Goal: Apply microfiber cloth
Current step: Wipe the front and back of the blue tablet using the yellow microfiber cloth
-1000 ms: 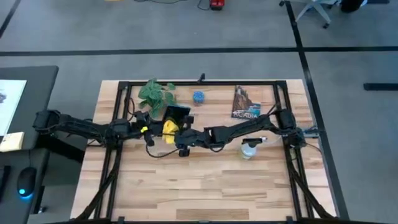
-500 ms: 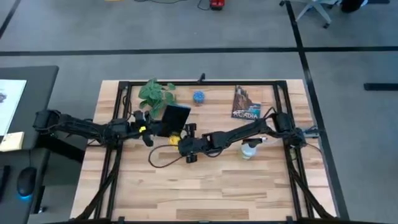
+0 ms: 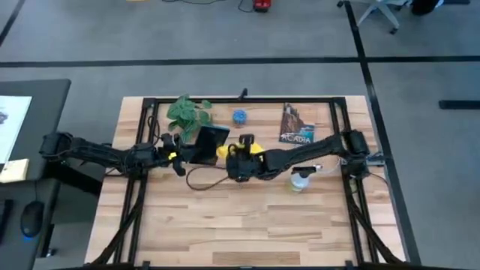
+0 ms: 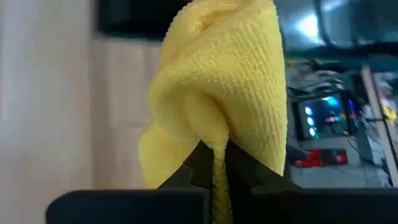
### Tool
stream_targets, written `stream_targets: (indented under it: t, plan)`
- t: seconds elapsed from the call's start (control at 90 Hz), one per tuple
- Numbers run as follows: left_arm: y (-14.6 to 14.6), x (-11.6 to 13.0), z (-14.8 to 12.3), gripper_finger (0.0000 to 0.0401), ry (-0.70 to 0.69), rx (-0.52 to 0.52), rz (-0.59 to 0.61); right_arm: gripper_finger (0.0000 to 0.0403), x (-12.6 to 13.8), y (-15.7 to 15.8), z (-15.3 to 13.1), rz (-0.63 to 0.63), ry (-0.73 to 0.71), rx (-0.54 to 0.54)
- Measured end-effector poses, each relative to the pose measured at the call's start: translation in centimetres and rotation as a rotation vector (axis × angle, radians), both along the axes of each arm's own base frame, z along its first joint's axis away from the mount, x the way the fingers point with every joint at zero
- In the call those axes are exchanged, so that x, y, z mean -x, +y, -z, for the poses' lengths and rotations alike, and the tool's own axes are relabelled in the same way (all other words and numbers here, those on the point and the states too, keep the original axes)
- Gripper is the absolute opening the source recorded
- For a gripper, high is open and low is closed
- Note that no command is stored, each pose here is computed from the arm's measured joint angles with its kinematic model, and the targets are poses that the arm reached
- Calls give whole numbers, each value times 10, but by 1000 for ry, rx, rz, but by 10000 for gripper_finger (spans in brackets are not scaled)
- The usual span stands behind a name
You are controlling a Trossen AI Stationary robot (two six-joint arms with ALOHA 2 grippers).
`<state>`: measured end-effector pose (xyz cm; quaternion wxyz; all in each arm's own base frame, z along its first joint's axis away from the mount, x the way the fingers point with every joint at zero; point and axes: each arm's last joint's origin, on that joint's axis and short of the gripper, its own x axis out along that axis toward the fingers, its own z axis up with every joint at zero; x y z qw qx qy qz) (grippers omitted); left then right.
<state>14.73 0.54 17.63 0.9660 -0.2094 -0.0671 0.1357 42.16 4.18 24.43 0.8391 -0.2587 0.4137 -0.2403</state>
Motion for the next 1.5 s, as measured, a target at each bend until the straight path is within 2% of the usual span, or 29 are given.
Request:
stream_targets:
  t: [0.133, 0.256, 0.344, 0.444, 0.589, 0.7, 0.856, 1.022, 1.189, 1.311, 1.411, 1.5]
  plan:
    - [0, 0, 0, 11, 0, -5, -9, 1, -5, 4, -19, -30, -139, -5]
    - [1, 0, 0, 11, 0, -4, -30, 1, -17, 12, -25, -169, -232, -43]
    - [1, 0, -1, 11, -9, -3, -36, 1, -32, 15, -18, -281, -310, -87]
    - [1, 1, -2, 11, -18, -3, -37, 1, -46, 17, -2, -353, -345, -71]
    - [1, 1, -3, 11, -32, -2, -38, 1, -59, 9, 25, -364, -316, -33]
    - [1, 1, -1, 11, -14, -2, -42, 1, -61, -1, 45, -318, -248, -65]
    - [1, 1, 0, 11, -7, -2, -49, 1, -53, -5, 53, -237, -140, -86]
    - [1, 1, 0, 11, -11, 6, -24, 1, -34, -7, 55, -108, 38, -17]
    - [1, 0, 0, 11, -6, 6, -26, 1, -13, -10, 40, 33, 114, 62]
    - [1, 0, 0, 11, -4, 4, -26, 1, 0, -12, 22, 149, 67, 115]
    - [1, 0, 1, 11, 0, 4, -28, 1, 10, -16, -3, 265, -63, 150]
    - [1, 0, 1, 11, 2, 2, -32, 1, 15, -18, -24, 315, -176, 151]
